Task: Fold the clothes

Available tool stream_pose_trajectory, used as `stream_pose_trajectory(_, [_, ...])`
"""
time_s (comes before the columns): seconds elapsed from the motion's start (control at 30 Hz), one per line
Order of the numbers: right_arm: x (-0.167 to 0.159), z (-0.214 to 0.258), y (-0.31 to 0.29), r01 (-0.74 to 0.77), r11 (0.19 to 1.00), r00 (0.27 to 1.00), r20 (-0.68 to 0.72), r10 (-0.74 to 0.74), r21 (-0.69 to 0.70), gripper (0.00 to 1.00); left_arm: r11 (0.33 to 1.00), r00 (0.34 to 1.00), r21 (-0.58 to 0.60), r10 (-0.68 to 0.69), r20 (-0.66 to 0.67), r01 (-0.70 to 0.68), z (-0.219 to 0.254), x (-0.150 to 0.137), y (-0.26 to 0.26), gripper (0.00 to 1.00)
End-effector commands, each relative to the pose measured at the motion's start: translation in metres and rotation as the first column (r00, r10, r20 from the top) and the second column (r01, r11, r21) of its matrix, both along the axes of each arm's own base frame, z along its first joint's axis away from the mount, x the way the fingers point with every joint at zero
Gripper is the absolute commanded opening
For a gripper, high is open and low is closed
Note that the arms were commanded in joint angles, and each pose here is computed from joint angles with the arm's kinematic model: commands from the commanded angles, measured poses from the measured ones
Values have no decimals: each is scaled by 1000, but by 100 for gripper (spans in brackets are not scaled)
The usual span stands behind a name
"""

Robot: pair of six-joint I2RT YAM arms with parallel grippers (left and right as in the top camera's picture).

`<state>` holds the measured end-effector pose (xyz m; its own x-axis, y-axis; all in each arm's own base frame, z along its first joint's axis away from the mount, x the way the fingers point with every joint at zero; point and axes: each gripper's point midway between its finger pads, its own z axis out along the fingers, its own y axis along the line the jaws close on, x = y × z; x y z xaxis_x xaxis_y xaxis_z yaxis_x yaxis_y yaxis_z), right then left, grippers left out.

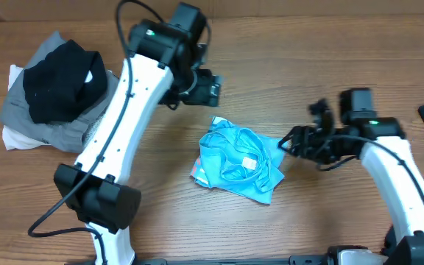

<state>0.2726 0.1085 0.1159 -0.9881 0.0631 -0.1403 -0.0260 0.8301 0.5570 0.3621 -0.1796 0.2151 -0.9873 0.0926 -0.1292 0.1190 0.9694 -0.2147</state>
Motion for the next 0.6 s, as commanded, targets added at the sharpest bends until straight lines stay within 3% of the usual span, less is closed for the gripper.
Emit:
stream_pose_trajectory(0.0, [3,6,18,-84,995,994,66,87,-49,67,1000,1000,5,-7,13,7,4,4,15,75])
stream_pose_trajectory(0.1, [15,12,35,-109,993,983,143,113,-36,67,1000,1000,-1,9,11,-9,5,7,21,56])
stream_pose_trajectory(0.2, [38,21,48,-131,991,956,262,133,-24,73,1000,1000,0,13,10,-13,4,7,23,55])
stream_pose_trajectory(0.3, [50,23,63,-163,987,935,319,155,-2,65,1000,1000,4,12,1,-12,4,5,24,57])
stream_pose_trajectory(0.57, [32,-30,96,-241,970,962,140,234,41,45,1000,1000,17,-19,-25,19,3,-3,26,59])
